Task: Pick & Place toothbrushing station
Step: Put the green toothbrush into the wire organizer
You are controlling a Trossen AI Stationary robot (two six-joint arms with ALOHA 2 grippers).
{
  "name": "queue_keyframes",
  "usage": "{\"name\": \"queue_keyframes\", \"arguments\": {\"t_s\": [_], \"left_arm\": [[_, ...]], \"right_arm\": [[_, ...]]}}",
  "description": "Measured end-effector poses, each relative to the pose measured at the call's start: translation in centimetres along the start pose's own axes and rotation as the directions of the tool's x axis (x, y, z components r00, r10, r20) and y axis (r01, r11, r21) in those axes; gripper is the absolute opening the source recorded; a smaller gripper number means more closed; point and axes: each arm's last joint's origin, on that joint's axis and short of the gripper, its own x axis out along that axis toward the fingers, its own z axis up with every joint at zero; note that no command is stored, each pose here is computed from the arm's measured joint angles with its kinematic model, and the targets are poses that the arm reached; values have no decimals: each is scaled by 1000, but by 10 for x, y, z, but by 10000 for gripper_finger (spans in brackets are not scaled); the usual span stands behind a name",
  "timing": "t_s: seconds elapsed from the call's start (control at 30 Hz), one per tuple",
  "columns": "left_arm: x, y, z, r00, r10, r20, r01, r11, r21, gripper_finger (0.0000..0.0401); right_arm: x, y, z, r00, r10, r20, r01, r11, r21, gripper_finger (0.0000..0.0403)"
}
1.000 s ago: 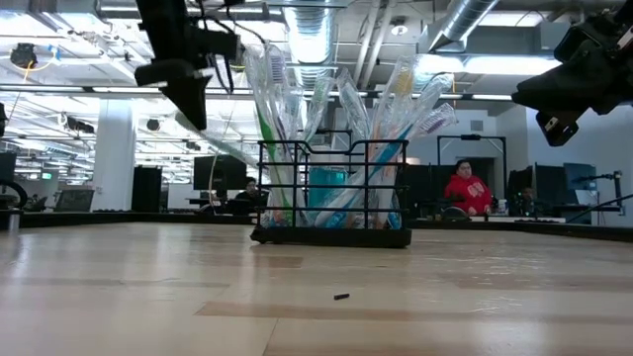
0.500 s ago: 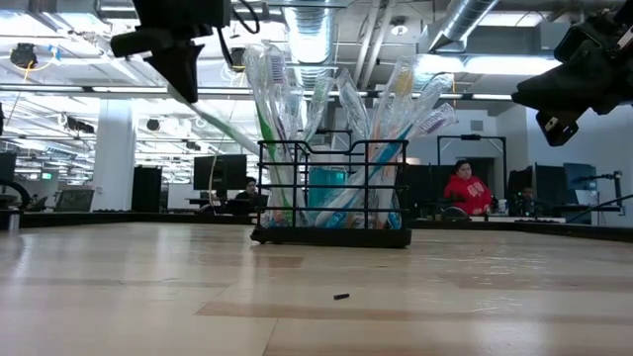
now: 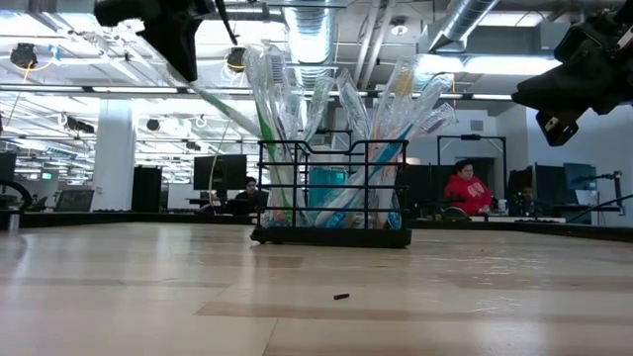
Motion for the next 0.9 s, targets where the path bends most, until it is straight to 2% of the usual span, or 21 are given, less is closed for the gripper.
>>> {"name": "queue_keyframes", "arguments": {"t_s": [0.27, 0.57, 0.9], "left_arm": [[-5, -4, 17, 1000, -4, -18, 6, 995, 95, 0], [11, -15, 44, 995, 15, -96, 9, 967, 253, 0], [6, -10, 59, 996, 42, -83, -16, 956, 294, 0]], "right_arm": [[0, 0, 0, 1000, 0, 0, 0, 1000, 0, 59], [0, 0, 0, 1000, 0, 0, 0, 1000, 0, 59], [0, 0, 0, 1000, 0, 0, 0, 1000, 0, 59]]}}
